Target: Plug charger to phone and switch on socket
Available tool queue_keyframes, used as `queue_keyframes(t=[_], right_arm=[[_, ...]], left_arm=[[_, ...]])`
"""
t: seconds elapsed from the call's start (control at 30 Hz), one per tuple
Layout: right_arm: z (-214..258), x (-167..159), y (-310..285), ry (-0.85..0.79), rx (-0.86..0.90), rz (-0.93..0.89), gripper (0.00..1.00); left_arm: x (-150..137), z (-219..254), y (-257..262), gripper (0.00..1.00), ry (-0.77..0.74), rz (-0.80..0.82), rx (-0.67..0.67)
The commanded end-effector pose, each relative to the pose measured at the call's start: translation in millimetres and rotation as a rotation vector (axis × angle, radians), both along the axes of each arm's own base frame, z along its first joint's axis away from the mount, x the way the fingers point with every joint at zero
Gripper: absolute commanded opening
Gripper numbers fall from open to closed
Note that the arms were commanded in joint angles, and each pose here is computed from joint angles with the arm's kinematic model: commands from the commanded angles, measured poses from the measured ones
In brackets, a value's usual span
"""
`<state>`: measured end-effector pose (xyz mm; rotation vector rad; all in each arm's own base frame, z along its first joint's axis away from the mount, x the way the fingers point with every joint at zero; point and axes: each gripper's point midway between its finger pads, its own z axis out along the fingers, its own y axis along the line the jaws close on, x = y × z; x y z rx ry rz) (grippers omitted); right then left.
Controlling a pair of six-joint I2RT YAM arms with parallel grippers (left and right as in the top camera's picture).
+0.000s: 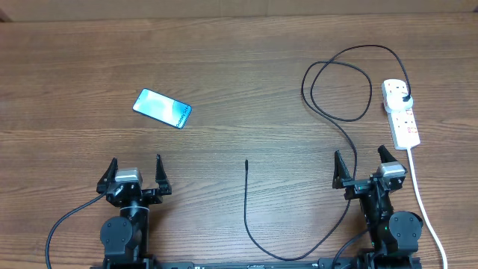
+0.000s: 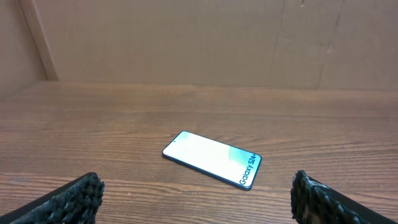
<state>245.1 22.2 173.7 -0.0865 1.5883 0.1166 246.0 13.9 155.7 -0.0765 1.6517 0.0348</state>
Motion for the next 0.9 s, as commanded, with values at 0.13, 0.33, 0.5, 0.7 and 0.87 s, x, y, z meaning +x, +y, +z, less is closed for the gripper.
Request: queue_keyframes(t=[0.13,0.33,0.5,0.7,0.87], right_arm=[[-1.9,-0.2,2.0,-0.004,-0.001,0.01,1.0],[-1.9,-0.2,2.0,-0.004,-0.001,0.01,1.0],[-1.9,-0.2,2.0,-0.004,-0.001,0.01,1.0],[-1.9,-0.2,2.0,-0.004,-0.001,0.01,1.0],[-1.9,-0.2,2.0,-0.004,-0.001,0.01,1.0]], left_arm=[[-0.5,1.3,3.6,1.0,-0.011,0.019,-0.013],[-0.5,1.3,3.7,1.0,-0.011,0.019,-0.013],[-0.5,1.2,3.7,1.0,-0.01,0.019,-0.013],[-1.1,2.1,3.5,1.0,-0.006,0.019,-0.013],[-4.6,8.7,4.2,1.0,0.015,0.023,-0.013]])
